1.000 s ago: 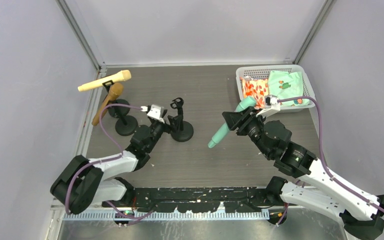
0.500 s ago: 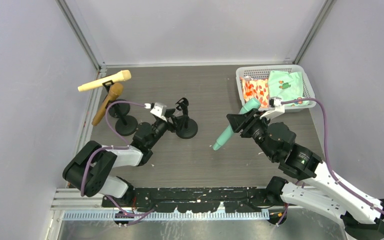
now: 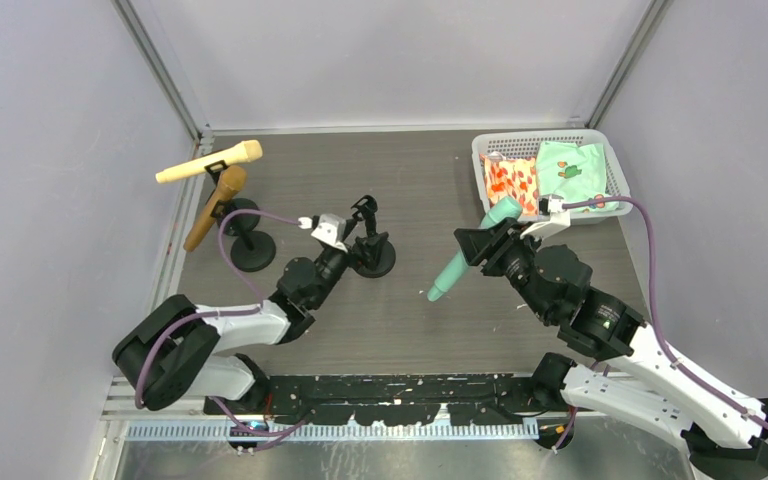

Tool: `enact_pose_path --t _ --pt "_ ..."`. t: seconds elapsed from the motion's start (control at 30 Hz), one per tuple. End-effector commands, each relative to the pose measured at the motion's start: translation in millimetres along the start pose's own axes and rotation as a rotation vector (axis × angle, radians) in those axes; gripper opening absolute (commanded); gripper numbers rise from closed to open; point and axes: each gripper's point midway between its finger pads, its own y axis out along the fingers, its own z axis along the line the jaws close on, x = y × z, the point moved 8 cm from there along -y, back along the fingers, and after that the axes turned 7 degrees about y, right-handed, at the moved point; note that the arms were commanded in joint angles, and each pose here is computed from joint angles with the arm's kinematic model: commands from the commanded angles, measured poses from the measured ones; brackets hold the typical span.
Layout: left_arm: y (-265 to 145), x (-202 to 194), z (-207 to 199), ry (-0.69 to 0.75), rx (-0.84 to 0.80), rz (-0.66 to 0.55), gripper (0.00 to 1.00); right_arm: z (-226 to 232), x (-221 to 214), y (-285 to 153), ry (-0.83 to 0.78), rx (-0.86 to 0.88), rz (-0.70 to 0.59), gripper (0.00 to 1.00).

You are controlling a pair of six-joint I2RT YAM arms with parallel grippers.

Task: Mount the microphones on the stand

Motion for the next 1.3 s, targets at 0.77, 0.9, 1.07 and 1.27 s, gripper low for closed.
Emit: enact_pose_path --t 0.77,0.9,1.07,1.27 --pt "62.6 -23.4 -14.2 0.151 0.459 0.064 0.39 -8.2 27.8 -28.1 -0.009 -0.018 -0.105 0.01" --pt "53.3 -27.8 -17.0 0.140 0.393 0.084 0.22 -7.5 28.8 -27.3 -0.007 -0.006 -0.122 0.01" --pt "37.0 -30.6 -29.6 0.114 0.186 0.086 0.13 -5.7 29.8 -26.1 0.006 0.067 -0.178 0.01" --pt "20.7 -34.2 -62.1 -0.050 -0.133 0.113 0.07 0.2 32.9 -20.7 -0.059 0.181 -0.272 0.01"
